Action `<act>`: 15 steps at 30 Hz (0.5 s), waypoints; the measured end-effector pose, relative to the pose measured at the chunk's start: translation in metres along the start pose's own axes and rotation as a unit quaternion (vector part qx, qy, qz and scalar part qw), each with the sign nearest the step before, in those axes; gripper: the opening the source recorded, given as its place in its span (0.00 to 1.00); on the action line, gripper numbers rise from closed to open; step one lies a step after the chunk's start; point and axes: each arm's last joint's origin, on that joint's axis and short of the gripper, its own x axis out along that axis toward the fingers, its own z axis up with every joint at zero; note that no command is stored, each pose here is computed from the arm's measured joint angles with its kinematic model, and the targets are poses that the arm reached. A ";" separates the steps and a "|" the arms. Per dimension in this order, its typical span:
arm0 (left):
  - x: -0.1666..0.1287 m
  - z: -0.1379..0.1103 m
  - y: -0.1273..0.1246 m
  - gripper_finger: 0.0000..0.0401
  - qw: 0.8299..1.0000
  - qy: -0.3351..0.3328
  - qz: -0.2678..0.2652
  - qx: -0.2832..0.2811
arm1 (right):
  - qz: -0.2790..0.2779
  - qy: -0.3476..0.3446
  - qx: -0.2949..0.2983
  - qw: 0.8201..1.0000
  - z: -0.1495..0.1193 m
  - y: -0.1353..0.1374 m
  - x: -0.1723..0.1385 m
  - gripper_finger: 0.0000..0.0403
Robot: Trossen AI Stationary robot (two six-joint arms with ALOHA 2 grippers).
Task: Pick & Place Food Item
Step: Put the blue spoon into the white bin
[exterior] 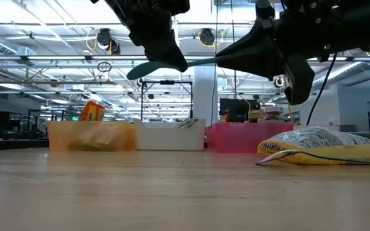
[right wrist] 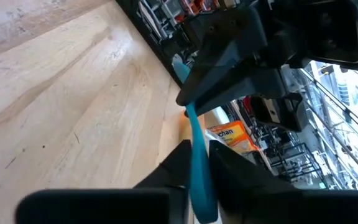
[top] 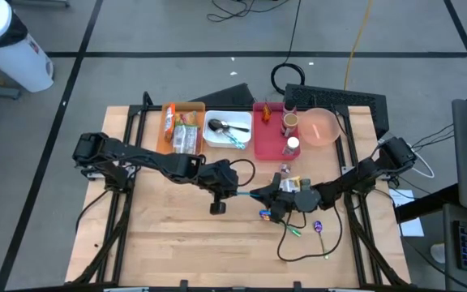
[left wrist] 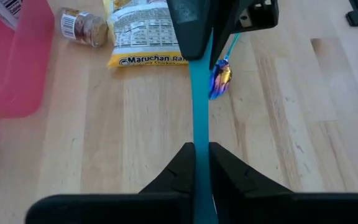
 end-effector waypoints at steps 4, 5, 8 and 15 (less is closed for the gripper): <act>0.000 0.000 0.000 0.07 1.000 0.000 -0.004 -0.003 | 0.000 0.000 -0.005 1.000 0.000 0.000 0.000 0.03; 0.000 0.000 0.000 0.08 1.000 0.000 -0.005 -0.005 | 0.000 0.000 -0.004 1.000 0.000 0.000 0.000 0.02; 0.000 0.000 0.001 0.13 1.000 0.000 -0.002 -0.011 | -0.001 0.000 0.003 1.000 0.000 0.000 0.000 0.02; 0.000 0.000 0.007 0.27 0.999 0.001 0.009 -0.047 | -0.002 0.000 0.006 1.000 0.000 0.000 0.000 0.01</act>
